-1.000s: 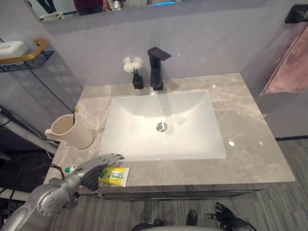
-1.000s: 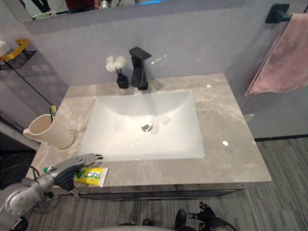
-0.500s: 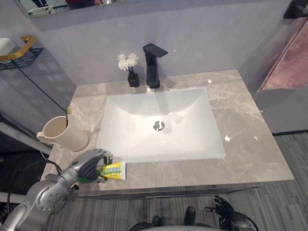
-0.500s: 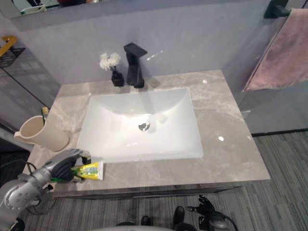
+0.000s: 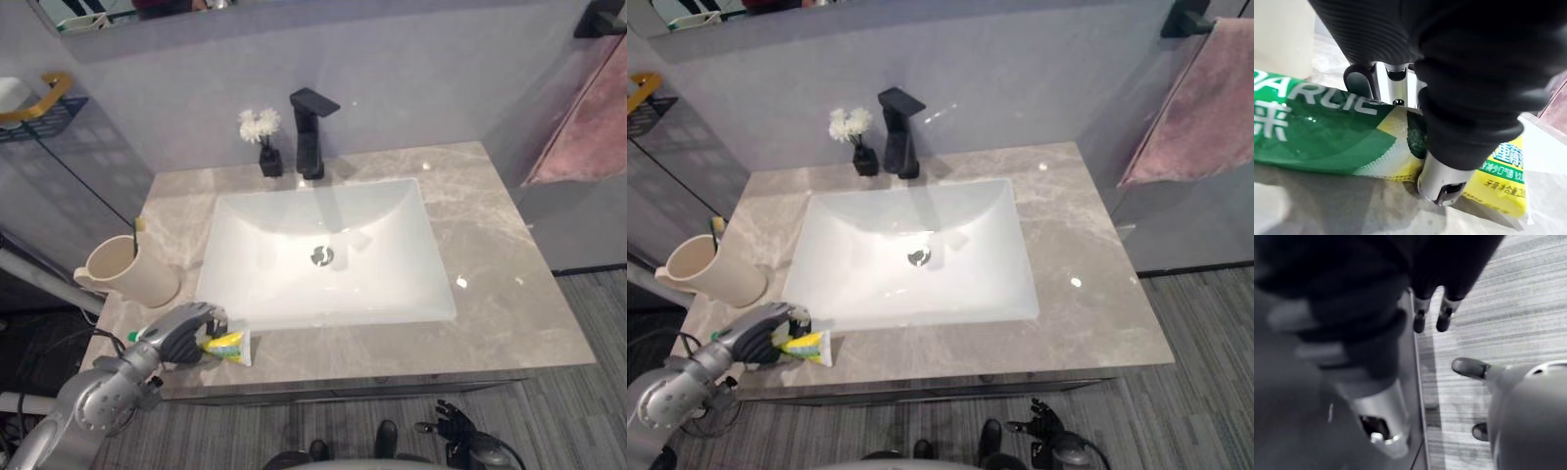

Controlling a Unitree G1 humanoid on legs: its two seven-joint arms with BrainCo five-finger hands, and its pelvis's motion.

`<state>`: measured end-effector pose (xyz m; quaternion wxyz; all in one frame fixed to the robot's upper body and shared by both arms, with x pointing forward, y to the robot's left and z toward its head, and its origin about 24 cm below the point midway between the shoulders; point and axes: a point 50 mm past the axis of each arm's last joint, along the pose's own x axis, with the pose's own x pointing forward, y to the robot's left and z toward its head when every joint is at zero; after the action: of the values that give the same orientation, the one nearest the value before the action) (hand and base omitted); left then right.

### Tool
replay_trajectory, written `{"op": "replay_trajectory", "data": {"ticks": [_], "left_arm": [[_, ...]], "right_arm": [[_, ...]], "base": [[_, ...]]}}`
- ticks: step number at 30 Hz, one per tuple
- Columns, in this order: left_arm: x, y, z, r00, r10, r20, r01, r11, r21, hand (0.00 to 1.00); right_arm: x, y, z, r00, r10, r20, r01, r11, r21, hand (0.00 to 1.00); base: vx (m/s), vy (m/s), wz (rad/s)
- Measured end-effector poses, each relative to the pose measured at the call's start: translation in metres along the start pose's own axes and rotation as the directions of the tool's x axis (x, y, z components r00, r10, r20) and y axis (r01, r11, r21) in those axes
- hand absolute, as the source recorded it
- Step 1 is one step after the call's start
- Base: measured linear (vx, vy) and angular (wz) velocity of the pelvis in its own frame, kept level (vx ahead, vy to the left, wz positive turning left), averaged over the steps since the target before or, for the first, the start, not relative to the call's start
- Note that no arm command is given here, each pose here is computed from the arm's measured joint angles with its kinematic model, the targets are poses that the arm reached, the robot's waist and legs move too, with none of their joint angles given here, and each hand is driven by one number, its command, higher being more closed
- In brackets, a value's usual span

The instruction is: Organize washtable

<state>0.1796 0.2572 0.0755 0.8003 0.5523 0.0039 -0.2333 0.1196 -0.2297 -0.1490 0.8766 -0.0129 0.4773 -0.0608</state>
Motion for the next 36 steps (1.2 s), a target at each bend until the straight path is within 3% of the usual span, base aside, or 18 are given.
{"op": "replay_trajectory", "data": {"ticks": [8, 13, 23, 26, 31, 36], "left_arm": [[-0.002, -0.007, 0.003, 0.996, 0.080, -0.027, -0.082, 0.996, -0.047, 1.00], [-0.005, -0.011, 0.005, 0.976, 0.202, -0.080, -0.210, 0.973, -0.098, 1.00], [-0.009, 0.000, 0.029, 0.877, 0.468, -0.106, -0.480, 0.849, -0.223, 1.00], [-0.015, 0.014, 0.036, 0.801, 0.589, -0.105, -0.593, 0.758, -0.271, 1.00], [-0.027, 0.045, 0.044, 0.611, 0.785, -0.104, -0.757, 0.541, -0.367, 1.00], [-0.030, 0.060, 0.052, 0.508, 0.858, -0.081, -0.782, 0.420, -0.461, 1.00]], "right_arm": [[0.000, 0.000, 0.000, 1.000, -0.003, 0.001, 0.003, 1.000, 0.010, 0.00], [0.000, 0.001, 0.000, 1.000, -0.020, 0.006, 0.020, 0.999, 0.030, 0.00], [-0.003, 0.005, -0.011, 0.999, -0.038, -0.021, 0.039, 0.996, 0.084, 0.00], [-0.003, 0.008, -0.013, 0.999, -0.034, -0.025, 0.036, 0.995, 0.096, 0.00], [-0.002, 0.013, -0.013, 0.999, -0.023, -0.026, 0.026, 0.994, 0.103, 0.00], [-0.002, 0.014, -0.014, 0.999, -0.022, -0.028, 0.025, 0.993, 0.113, 0.00]], "base": [[0.00, 0.000, 0.00], [0.00, 0.000, 0.00], [0.00, 0.000, 0.01], [-0.01, -0.005, 0.00], [-0.04, -0.016, -0.01], [-0.04, -0.014, -0.03]]}}
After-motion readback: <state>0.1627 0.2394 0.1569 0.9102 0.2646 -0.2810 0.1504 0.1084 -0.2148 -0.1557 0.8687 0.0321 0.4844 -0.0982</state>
